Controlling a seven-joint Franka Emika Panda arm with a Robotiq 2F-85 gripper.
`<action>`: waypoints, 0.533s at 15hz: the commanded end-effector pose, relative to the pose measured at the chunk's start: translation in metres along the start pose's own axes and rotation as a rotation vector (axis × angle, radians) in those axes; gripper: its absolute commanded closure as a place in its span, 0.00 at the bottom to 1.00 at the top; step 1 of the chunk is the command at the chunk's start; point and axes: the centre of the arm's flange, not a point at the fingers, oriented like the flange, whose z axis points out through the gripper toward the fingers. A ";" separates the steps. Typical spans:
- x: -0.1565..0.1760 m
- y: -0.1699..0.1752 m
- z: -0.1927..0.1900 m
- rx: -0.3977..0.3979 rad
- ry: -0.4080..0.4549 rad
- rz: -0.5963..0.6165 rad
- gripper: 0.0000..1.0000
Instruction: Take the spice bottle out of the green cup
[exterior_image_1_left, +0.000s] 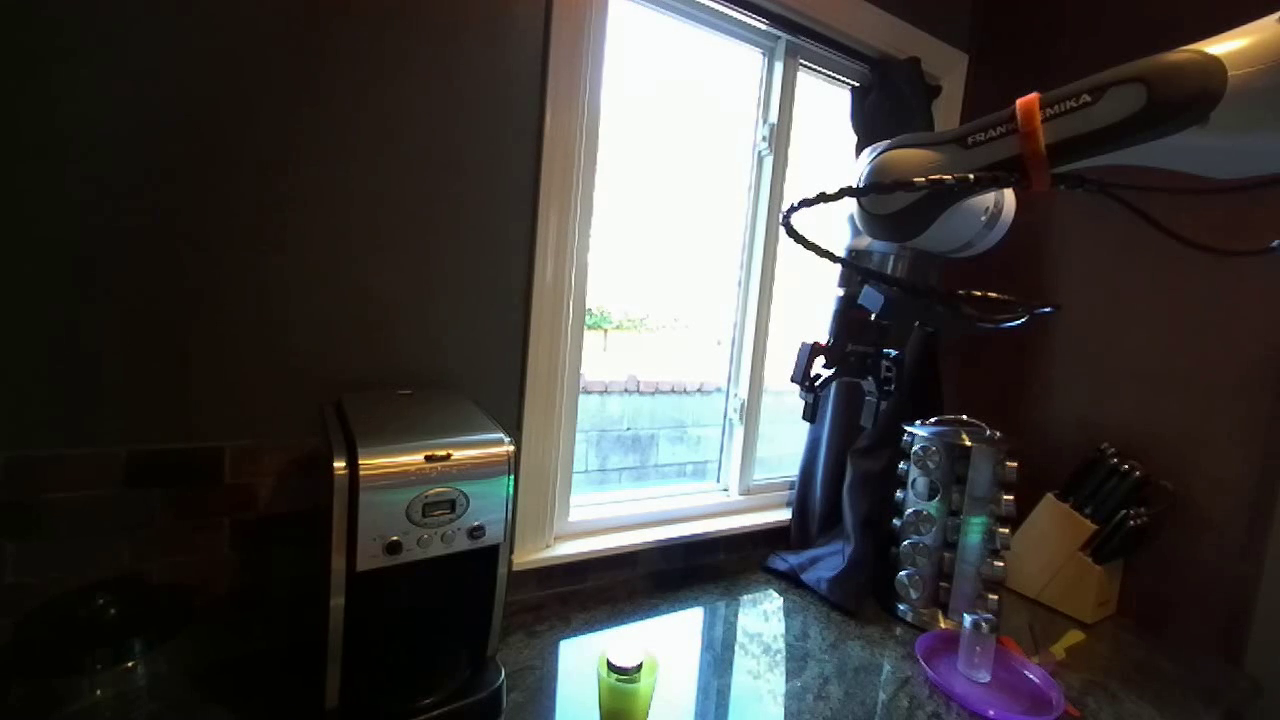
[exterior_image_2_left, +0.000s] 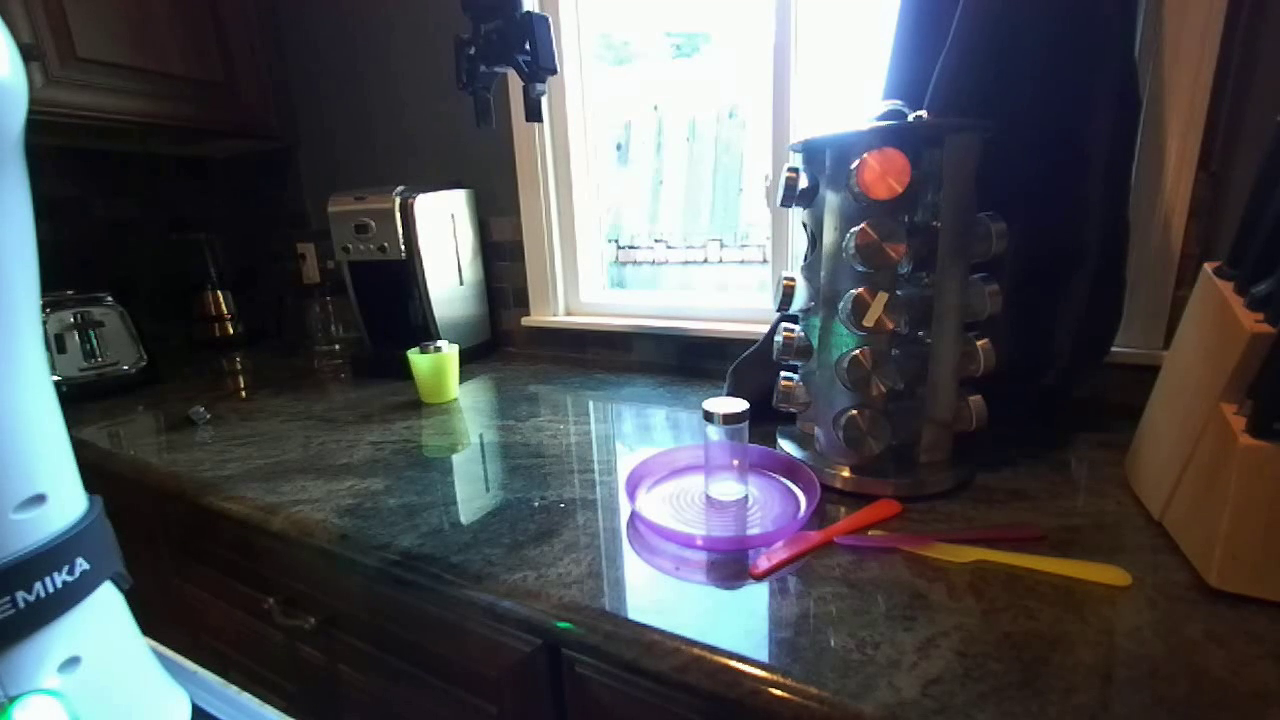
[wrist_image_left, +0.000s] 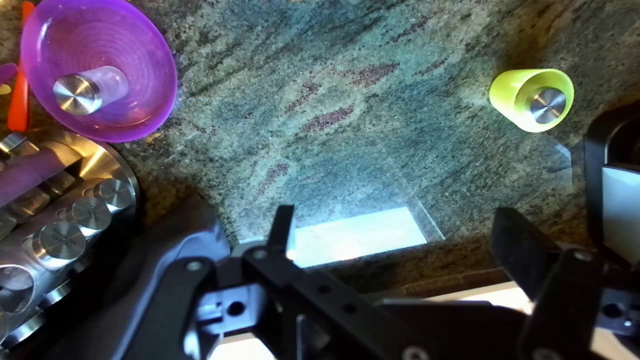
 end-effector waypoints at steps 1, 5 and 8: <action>0.000 0.000 0.000 0.000 0.000 0.000 0.00; 0.006 -0.048 0.028 0.004 -0.032 0.009 0.00; 0.007 -0.100 0.064 0.020 -0.095 -0.010 0.00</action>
